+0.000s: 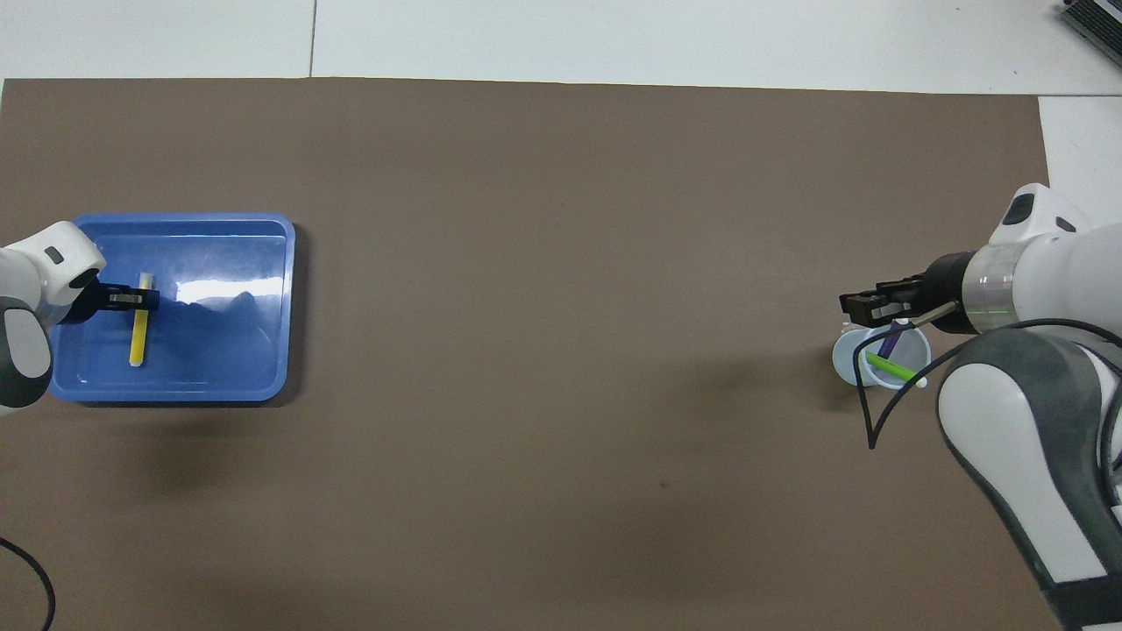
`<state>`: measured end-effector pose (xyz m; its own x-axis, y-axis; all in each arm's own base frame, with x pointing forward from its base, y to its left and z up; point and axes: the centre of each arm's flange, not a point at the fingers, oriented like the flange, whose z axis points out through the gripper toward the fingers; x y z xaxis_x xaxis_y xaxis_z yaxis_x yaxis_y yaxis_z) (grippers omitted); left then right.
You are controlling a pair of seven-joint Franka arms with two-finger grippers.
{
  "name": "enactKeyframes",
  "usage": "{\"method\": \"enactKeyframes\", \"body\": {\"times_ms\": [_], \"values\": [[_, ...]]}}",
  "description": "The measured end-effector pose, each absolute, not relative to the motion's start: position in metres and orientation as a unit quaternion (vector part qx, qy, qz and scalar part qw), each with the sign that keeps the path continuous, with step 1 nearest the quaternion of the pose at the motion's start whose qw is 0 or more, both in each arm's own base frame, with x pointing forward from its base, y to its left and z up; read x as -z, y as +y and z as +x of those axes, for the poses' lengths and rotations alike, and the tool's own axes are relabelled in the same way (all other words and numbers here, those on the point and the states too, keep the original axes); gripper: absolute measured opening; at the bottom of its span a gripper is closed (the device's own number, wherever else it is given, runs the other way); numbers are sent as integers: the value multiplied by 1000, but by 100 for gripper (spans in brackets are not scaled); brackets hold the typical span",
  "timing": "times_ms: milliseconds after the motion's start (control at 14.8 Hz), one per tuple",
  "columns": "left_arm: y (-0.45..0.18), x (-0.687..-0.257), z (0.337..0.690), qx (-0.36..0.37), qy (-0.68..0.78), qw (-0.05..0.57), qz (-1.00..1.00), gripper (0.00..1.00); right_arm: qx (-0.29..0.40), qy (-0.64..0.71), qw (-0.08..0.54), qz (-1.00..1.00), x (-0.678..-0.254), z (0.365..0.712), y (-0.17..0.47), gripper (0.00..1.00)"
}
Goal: Transfer and insert pens with both arms
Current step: 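Drop the green pen into the cup while the left gripper reaches the yellow pen, then grasp the yellow pen with the left gripper and lift it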
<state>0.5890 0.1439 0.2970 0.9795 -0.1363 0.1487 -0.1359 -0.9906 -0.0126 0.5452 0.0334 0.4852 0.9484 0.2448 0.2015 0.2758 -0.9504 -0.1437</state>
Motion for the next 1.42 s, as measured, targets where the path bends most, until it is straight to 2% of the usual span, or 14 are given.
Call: {"method": "enactKeyframes", "body": {"times_ms": [135,203,542,881,1016,1084,1355,1423], "values": [[146,-299,587,82,68,6,-994,22,98,-104,116,-983,-493,547,51,50],[147,-299,586,83,67,6,-994,18,102,-89,130,-982,-496,548,61,50],[147,-299,586,81,60,5,-995,18,110,-34,161,-980,-499,550,93,49],[125,-323,596,2,-15,-21,-1000,18,119,29,214,-969,-505,551,113,50],[105,-354,603,-19,-53,-21,-998,18,120,50,222,-966,-506,551,126,60],[95,-369,604,-27,-74,-20,-997,18,122,61,230,-963,-507,551,131,62],[55,-423,593,-50,-202,-61,-976,18,123,86,251,-956,-510,549,148,98],[44,-436,588,-57,-238,-75,-967,18,121,92,252,-956,-510,549,150,100]]}}
